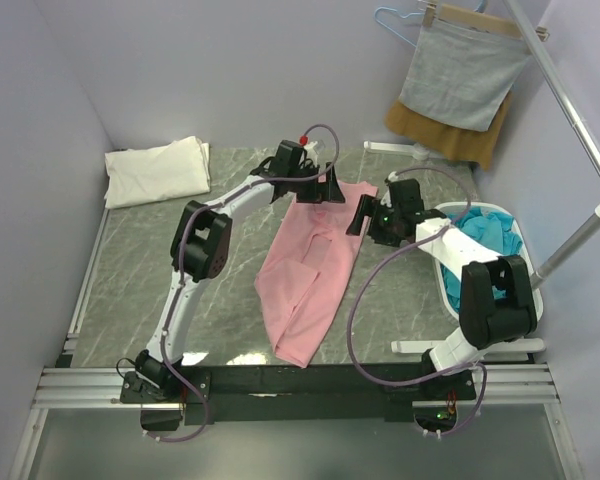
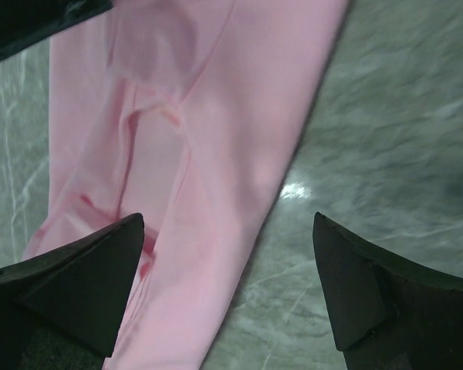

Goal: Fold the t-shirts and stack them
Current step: Rotate the tshirt 90 degrees

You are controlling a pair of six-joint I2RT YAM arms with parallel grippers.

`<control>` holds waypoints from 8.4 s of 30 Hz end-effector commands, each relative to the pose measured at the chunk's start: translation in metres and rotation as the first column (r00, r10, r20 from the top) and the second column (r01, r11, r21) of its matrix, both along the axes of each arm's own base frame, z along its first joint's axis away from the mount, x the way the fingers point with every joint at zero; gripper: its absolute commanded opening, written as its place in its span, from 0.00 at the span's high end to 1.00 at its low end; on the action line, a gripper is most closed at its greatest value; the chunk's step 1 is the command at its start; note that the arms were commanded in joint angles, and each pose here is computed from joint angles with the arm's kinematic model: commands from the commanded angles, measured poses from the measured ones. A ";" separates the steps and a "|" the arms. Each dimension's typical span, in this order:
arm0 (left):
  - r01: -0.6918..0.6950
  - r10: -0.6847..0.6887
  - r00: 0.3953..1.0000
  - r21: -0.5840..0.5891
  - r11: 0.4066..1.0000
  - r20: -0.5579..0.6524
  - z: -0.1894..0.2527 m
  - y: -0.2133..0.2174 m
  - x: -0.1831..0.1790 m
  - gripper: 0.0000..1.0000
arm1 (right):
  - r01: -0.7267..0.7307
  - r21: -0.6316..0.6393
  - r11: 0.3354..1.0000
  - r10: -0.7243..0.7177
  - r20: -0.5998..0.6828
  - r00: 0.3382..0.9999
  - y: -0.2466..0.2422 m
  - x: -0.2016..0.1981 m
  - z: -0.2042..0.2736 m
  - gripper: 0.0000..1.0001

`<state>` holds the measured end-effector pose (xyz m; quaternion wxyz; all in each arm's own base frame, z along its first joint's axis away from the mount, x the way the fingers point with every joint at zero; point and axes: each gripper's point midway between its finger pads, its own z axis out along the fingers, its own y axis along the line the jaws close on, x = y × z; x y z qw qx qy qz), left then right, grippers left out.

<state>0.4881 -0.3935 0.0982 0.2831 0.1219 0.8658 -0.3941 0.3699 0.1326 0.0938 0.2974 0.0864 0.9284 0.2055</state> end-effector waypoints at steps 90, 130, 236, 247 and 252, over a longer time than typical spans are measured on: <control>-0.032 -0.005 0.993 0.308 0.951 0.119 0.003 0.099 -0.153 0.83 | -0.121 -0.011 0.993 0.120 -0.028 0.992 0.030 0.011 -0.007 0.05; -0.515 0.496 0.857 0.229 0.826 0.137 0.029 0.170 -0.233 0.01 | -0.442 0.131 0.888 0.451 -0.054 0.891 0.139 -0.094 0.004 0.16; -0.315 0.335 0.941 0.245 0.917 -0.044 -0.050 0.133 -0.128 0.00 | -0.542 -0.374 0.753 0.409 -0.380 0.830 0.130 -0.311 -0.064 0.21; -0.286 0.307 0.951 0.264 0.921 -0.045 -0.053 0.132 -0.120 0.00 | -0.417 -0.477 0.774 0.351 -0.225 0.909 0.104 -0.296 -0.018 0.20; -0.273 0.293 0.955 0.253 0.928 -0.047 -0.049 0.130 -0.120 0.00 | -0.315 -0.380 0.870 0.308 -0.079 0.948 0.112 -0.249 0.003 0.20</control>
